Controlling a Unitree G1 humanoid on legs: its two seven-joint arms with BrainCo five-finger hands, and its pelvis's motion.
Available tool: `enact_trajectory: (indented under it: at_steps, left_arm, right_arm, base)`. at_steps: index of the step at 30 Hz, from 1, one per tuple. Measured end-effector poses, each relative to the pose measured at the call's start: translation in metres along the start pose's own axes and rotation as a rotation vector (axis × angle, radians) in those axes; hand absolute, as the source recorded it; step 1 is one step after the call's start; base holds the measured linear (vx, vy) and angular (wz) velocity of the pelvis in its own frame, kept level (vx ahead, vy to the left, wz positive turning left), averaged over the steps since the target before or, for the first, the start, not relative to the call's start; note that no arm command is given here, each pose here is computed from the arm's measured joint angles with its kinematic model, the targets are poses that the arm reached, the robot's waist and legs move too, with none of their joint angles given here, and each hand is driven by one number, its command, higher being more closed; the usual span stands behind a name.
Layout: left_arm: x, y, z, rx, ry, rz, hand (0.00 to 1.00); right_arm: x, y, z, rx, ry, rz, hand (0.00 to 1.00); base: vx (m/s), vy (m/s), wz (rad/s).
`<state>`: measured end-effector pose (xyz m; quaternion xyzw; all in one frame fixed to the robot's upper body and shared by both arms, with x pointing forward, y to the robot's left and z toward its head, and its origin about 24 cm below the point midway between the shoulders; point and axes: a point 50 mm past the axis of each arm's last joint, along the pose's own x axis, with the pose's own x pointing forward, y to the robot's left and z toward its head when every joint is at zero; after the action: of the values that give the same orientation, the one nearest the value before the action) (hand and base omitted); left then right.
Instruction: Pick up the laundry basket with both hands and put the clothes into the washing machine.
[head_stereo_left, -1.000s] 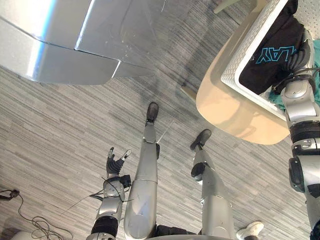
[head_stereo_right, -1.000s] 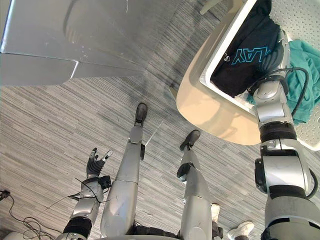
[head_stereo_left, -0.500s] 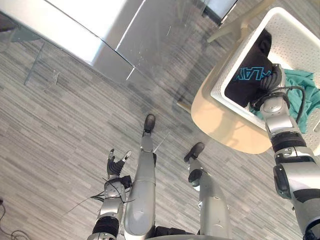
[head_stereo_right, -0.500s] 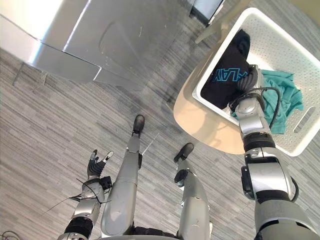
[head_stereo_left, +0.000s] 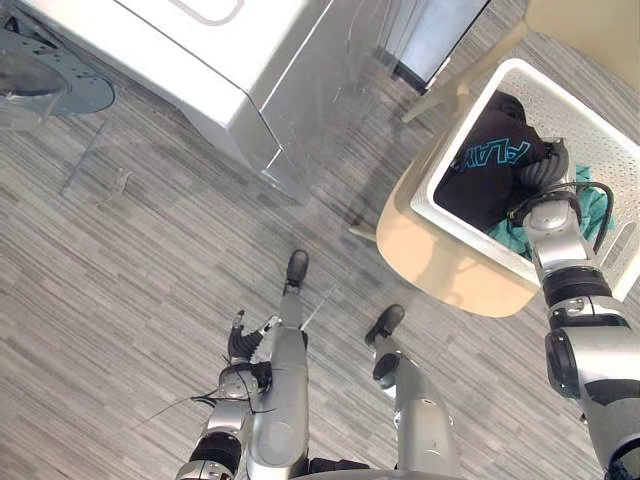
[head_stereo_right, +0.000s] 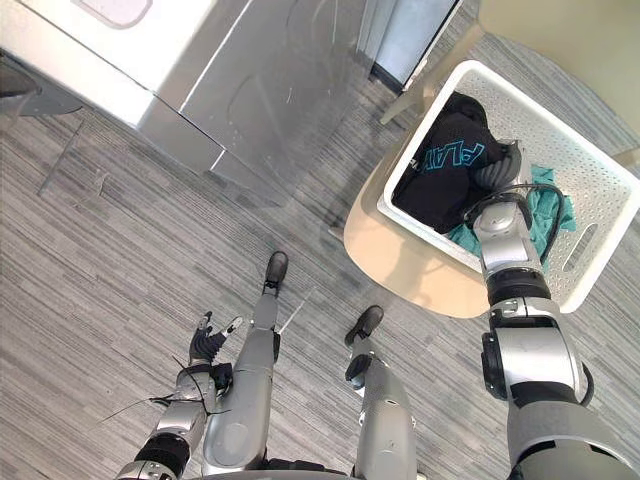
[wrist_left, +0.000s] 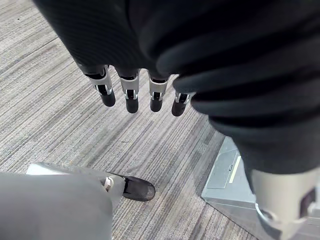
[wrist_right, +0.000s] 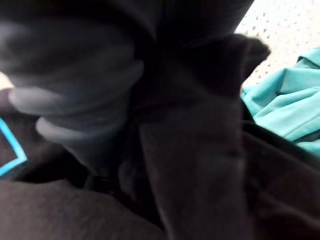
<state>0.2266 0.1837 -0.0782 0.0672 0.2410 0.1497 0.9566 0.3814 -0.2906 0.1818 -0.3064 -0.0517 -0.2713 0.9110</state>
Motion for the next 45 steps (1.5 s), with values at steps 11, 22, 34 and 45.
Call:
enact_trajectory:
  at_steps: [11,22,34,45]
  left_arm:
    - [0.000,0.015,-0.013,0.046,0.050,0.007,0.00]
    - [-0.032,0.089,-0.080,-0.062,0.316,0.249,0.00]
    - [-0.051,0.207,0.122,-0.200,-0.578,0.764,0.00]
    - [-0.084,0.034,0.240,-0.174,-1.136,0.014,0.00]
  right_arm:
    - [-0.023,-0.033,0.034,0.149,-0.239,-0.168,1.00]
    - [-0.091,-0.053,0.001,0.167,-0.303,-0.251,1.00]
    - [-0.104,-0.089,0.041,0.075,-0.566,-0.305,1.00]
    - [-0.098,-0.077,0.087,0.193,-0.710,-0.269,1.00]
  base:
    - [0.00,-0.045,-0.02]
    - [0.06,-0.024,0.04]
    - [0.08,-0.012,-0.06]
    - [-0.05,0.012,-0.23]
